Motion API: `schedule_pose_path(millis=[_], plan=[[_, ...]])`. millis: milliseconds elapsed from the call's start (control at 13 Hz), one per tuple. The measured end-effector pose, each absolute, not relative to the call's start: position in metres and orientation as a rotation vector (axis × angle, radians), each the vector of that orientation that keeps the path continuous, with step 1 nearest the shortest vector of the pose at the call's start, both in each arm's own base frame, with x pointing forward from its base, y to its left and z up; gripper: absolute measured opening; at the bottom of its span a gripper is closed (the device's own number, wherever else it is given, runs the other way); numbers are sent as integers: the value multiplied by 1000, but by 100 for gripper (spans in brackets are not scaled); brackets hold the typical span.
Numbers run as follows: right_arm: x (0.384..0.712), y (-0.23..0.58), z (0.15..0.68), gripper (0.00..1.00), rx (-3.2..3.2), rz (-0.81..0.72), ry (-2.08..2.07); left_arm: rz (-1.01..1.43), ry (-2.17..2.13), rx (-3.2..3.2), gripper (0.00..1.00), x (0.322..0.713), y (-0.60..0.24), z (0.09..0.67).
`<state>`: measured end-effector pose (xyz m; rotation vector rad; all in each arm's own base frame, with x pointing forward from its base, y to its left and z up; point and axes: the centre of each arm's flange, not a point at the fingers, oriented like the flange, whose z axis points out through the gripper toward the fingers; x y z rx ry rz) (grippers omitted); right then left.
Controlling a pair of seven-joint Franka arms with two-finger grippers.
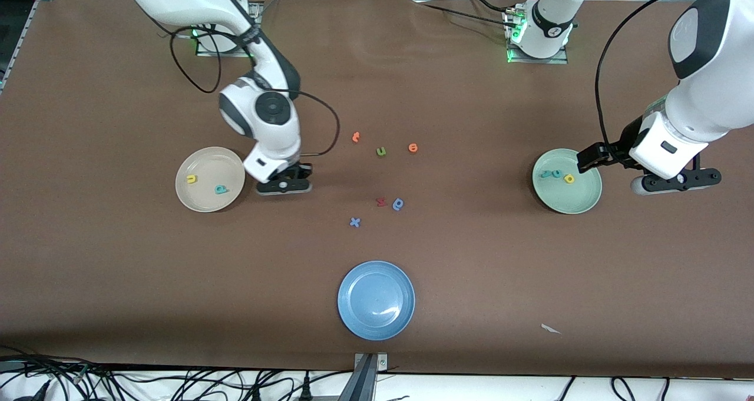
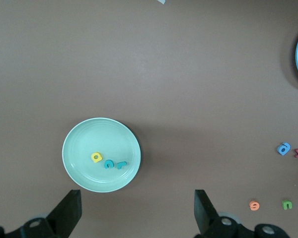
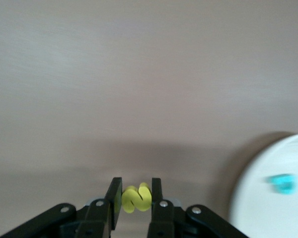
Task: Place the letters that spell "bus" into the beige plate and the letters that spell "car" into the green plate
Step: 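Lower the yellow letter onto the cream plate and open the right gripper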
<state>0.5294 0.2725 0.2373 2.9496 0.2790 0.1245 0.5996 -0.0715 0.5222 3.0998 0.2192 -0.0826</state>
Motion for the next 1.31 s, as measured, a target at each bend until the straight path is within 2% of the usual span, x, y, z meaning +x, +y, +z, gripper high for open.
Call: schedule_pose_path(millis=[463,540,617,925,1002,1311], plan=[[549,103,270,28,2842,-42,564,-83,217,3100,100,600,-72,522],[551,91,271,33,2866,-56,545,-83,217,3100,100,600,-72,522],[551,87,270,43,2910,-71,504,-83,216,3100,100,599,-73,522],[551,95,279,91,2985,-75,429,-83,213,3100,100,599,-74,522],[554,94,288,100,3011,-83,384,-83,213,3100,100,599,-74,522],[589,90,388,100,3057,-120,233,-82,213,3100,100,599,-74,522]])
